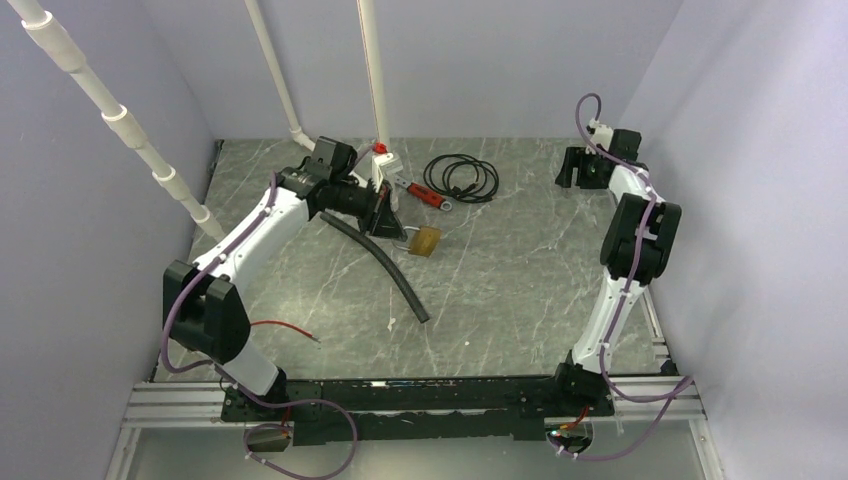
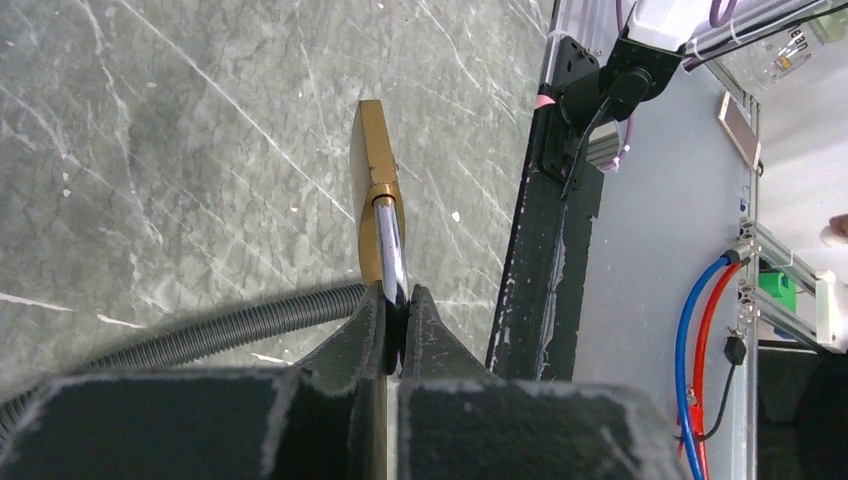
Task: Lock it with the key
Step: Place the key at the center of the board, then place the lock at the center of the board.
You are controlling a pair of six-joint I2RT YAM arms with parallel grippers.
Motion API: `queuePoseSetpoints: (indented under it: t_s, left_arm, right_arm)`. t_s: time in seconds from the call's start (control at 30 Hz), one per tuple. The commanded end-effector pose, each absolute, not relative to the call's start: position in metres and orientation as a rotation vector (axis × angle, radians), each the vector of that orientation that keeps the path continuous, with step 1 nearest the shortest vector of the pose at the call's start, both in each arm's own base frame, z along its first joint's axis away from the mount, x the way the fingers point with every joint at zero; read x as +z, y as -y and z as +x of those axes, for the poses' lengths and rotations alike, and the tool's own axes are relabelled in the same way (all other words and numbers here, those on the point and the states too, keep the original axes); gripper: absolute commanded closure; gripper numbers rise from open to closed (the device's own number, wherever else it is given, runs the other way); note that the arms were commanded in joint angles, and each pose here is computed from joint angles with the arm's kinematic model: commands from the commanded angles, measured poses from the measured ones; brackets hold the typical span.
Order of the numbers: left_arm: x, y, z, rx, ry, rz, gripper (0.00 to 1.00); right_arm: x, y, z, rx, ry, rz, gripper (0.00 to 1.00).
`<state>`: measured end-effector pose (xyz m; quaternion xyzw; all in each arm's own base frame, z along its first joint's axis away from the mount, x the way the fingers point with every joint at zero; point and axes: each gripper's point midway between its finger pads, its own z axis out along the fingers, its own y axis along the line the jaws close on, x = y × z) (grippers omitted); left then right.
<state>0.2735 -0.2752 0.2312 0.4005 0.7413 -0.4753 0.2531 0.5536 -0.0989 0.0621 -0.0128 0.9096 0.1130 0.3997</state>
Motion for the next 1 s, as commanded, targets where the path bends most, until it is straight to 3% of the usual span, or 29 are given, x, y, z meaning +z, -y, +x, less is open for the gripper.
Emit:
queuePoseSetpoints:
  t_s: [0.0, 0.3, 0.57, 0.77, 0.97]
  left_arm:
    - [0.275, 0.284, 0.276, -1.341, -1.940, 1.070, 1.00]
    - [0.289, 0.290, 0.270, -1.472, -2.089, 0.867, 1.00]
    - [0.308, 0.297, 0.243, -1.635, -2.083, 0.878, 1.00]
    - [0.312, 0.301, 0.220, -1.669, -2.053, 0.942, 1.00]
    - [0.313, 0.303, 0.210, -1.704, -2.041, 0.958, 1.00]
  right_arm:
    - [0.179, 0.074, 0.544, 0.290, -2.080, -0.237, 0.19]
    - [0.268, -0.063, 0.412, 0.487, -1.820, -0.689, 0.04]
    - [0.281, -0.190, 0.286, 0.614, -1.484, -1.060, 0.00]
    - [0.279, -0.235, 0.241, 0.641, -1.347, -1.196, 0.00]
    - [0.262, -0.258, 0.229, 0.624, -1.316, -1.284, 0.00]
